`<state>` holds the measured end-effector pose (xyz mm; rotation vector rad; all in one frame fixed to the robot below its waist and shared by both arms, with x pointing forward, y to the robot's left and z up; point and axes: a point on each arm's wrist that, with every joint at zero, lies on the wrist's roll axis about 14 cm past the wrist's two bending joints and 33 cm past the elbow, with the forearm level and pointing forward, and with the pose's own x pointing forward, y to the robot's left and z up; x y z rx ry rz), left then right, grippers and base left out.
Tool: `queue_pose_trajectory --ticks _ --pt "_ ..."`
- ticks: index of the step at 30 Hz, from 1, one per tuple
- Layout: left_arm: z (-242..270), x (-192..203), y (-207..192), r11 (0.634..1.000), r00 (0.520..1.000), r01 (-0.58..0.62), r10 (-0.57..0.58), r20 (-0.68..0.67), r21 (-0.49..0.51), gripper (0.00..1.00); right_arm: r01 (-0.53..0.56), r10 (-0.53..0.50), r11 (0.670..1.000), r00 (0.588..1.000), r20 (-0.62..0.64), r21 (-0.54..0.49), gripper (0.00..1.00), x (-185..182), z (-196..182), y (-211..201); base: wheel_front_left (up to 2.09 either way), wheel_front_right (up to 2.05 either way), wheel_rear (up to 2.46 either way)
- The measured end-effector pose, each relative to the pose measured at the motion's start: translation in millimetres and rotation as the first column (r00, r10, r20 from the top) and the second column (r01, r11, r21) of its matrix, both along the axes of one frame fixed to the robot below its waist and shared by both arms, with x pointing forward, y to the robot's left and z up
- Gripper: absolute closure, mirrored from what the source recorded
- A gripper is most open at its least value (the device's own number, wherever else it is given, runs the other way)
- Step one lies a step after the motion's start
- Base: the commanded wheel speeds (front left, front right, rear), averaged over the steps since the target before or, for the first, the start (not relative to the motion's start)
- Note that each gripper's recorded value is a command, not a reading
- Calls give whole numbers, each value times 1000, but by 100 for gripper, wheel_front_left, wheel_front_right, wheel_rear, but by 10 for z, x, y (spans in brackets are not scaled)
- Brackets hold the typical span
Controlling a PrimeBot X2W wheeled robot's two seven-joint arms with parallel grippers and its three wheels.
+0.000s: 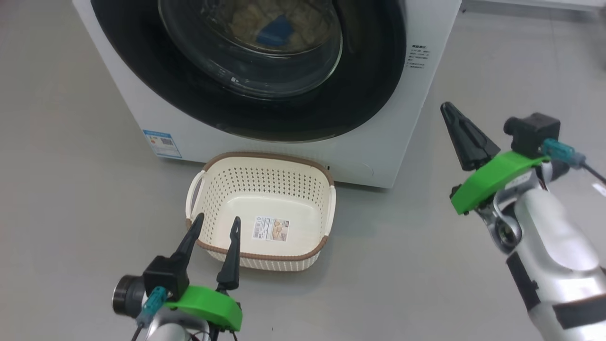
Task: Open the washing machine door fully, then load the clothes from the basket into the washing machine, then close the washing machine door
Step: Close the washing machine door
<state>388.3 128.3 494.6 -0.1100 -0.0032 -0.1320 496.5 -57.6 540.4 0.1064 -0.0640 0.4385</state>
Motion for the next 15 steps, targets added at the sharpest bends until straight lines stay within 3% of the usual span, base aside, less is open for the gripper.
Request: queue_pose_trajectory --ticks 7,8,9,10,11,15 --pt "-22 -89 -75 1000 1000 23 -23 -18 -8 0 100 -98 995 993 -64 25 100 -410 -215 -322 0 0 0" --pt "-21 -99 -88 1000 999 27 -27 -19 -11 0 111 -109 993 991 -75 26 91 -466 -240 -352 0 0 0" --pt "-18 -107 -103 999 999 32 -32 -19 -14 0 122 -119 992 990 -80 28 65 -518 -253 -381 0 0 0" --pt "-14 -115 -118 999 999 36 -36 -19 -16 0 128 -126 991 988 -85 26 27 -565 -261 -402 0 0 0" --pt "-8 -122 -131 999 999 39 -40 -18 -18 0 135 -133 991 987 -88 23 0 -609 -268 -426 0 0 0" --pt "11 -153 -172 998 998 53 -53 -15 -18 0 165 -162 986 983 -87 24 0 -754 -239 -517 0 0 0"
